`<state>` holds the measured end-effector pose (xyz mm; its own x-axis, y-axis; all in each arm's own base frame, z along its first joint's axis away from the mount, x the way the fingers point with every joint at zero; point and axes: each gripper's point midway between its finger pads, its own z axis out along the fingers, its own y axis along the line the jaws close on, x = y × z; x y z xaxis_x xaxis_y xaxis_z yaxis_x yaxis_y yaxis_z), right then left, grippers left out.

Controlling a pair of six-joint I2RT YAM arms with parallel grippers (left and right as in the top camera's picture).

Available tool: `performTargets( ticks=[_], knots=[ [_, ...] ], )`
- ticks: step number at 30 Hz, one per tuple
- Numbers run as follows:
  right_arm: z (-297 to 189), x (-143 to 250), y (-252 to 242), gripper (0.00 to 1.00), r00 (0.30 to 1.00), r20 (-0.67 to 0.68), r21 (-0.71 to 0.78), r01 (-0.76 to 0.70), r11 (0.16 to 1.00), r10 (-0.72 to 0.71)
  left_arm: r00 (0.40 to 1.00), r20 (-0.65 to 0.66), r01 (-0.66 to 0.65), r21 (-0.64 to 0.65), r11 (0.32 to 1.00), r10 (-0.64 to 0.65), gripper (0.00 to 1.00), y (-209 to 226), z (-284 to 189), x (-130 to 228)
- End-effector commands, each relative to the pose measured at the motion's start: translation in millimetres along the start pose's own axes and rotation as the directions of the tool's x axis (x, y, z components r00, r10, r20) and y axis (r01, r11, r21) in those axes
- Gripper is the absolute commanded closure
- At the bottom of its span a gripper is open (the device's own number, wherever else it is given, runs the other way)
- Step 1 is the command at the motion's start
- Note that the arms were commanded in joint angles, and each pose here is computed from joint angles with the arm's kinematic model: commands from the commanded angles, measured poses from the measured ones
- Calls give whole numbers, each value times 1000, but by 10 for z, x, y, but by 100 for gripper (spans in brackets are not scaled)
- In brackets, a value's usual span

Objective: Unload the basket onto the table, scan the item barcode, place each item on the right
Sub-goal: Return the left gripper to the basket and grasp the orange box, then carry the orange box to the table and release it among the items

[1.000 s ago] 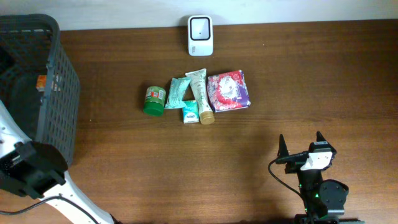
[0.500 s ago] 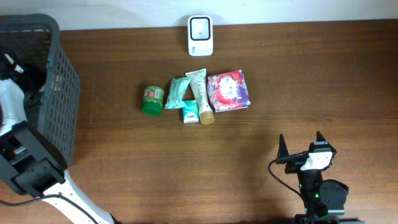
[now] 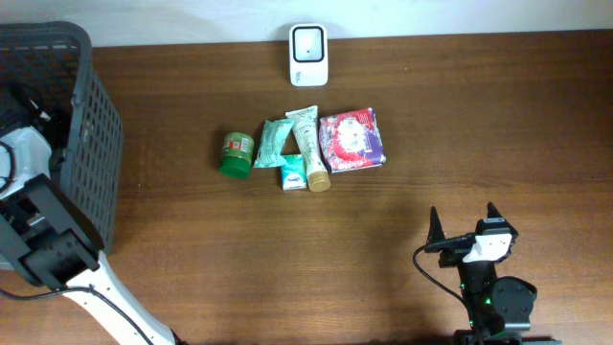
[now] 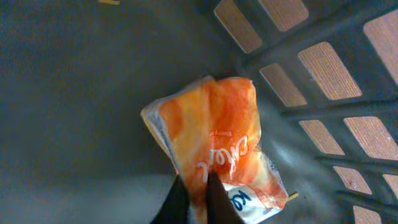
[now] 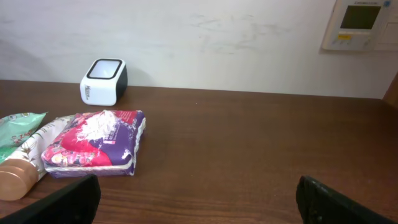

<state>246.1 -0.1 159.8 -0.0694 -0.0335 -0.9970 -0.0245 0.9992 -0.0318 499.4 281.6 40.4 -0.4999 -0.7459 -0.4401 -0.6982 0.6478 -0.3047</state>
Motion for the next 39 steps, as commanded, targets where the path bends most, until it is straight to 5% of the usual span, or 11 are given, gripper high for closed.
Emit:
performTargets(
  ticks=[1,4,9,12,15,18,23,26,33,38,39],
  knots=[
    [2,31,-18,1,1000,-4,8,3,1000,-3,996,-85,1,-67,998,-7,100,179,90,252],
    [2,31,-18,1,1000,-4,8,3,1000,-3,997,-70,12,-69,998,-17,100,135,-372,127],
    [2,31,-18,1,1000,-4,8,3,1000,-3,985,127,119,-11,993,-116,100,15,-1895,-324],
    [2,31,-18,1,1000,-4,8,3,1000,-3,966,238,58,176,983,-100,100,-395,-2877,-363],
    [2,31,-18,1,1000,-4,8,3,1000,-3,972,237,-142,555,820,8,100,-1251,-3859,36],
    [2,31,-18,1,1000,-4,8,3,1000,-3,952,188,-303,698,649,243,100,-2014,-4226,870],
    [2,31,-18,1,1000,-4,8,3,1000,-3,852,71,-474,528,705,519,100,-2464,-3662,1943],
    [2,31,-18,1,1000,-4,8,3,1000,-3,759,-3,-578,460,675,652,100,-2780,-3120,2737],
    [2,31,-18,1,1000,-4,8,3,1000,-3,637,-36,-723,317,613,770,99,-3184,-1827,3619],
    [2,31,-18,1,1000,-4,8,3,1000,-3,631,-51,-758,171,630,774,74,-2986,-1549,3494],
    [2,31,-18,1,1000,-4,8,3,1000,-3,634,-45,-759,156,632,772,48,-2970,-1561,3447]
  ],
)
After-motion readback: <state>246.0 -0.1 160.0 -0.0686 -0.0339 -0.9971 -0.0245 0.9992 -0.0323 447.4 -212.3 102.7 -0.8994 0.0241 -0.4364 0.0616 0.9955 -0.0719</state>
